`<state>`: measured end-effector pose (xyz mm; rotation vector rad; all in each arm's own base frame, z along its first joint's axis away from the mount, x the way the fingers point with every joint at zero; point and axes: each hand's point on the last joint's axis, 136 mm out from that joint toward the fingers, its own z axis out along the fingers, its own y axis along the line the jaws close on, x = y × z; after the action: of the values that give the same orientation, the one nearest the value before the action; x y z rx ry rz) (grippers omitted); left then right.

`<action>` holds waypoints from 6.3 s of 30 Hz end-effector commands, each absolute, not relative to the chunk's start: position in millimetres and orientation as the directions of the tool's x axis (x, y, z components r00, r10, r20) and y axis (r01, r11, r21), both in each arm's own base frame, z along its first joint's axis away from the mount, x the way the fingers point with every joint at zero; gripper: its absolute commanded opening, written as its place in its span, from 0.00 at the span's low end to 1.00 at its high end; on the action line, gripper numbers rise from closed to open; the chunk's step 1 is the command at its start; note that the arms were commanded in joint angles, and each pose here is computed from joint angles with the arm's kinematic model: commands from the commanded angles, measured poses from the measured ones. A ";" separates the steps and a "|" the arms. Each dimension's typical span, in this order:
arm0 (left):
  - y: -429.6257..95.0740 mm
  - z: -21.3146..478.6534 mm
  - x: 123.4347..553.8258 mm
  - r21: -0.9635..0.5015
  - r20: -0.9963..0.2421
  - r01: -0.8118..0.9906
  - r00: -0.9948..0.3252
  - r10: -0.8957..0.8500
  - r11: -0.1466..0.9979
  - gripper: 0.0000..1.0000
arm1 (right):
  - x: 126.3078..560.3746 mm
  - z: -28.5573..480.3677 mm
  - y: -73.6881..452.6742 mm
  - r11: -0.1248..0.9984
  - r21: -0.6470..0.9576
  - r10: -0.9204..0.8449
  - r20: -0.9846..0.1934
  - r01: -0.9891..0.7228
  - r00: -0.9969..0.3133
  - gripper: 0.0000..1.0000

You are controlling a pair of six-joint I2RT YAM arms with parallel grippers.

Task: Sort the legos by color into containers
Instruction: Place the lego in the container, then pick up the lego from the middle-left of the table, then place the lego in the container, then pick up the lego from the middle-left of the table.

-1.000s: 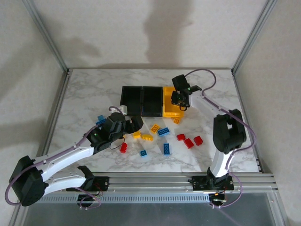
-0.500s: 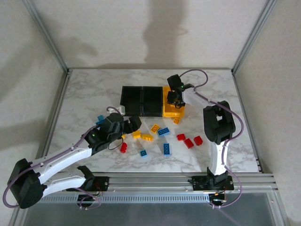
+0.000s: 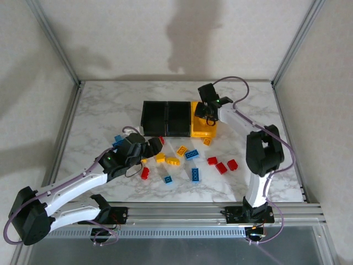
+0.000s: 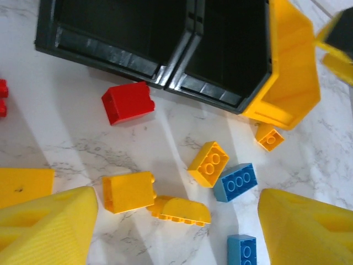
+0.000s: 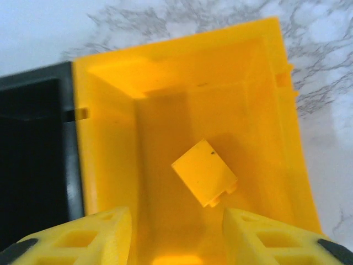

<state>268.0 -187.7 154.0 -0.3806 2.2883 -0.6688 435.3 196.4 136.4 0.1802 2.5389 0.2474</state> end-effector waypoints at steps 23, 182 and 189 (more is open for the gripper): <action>-135.3 76.8 221.9 -0.213 -0.420 -0.205 -0.863 -0.279 0.955 0.54 | 258.8 171.3 239.8 0.791 0.485 -0.012 -0.597 -0.373 -0.802 0.48; -235.3 76.9 183.5 -0.430 -0.282 -0.070 -0.937 -0.208 0.900 0.74 | 202.9 81.3 210.5 0.939 0.328 0.053 -0.439 -0.105 -0.897 0.62; -245.8 50.7 175.5 -0.352 -0.257 -0.098 -0.946 -0.197 0.931 0.75 | 184.3 80.6 218.3 0.894 0.408 0.005 -0.418 -0.183 -0.908 0.61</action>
<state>176.5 -247.4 57.4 -0.1547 2.7863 -0.5445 194.5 211.1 74.5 -0.0686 2.6622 0.5262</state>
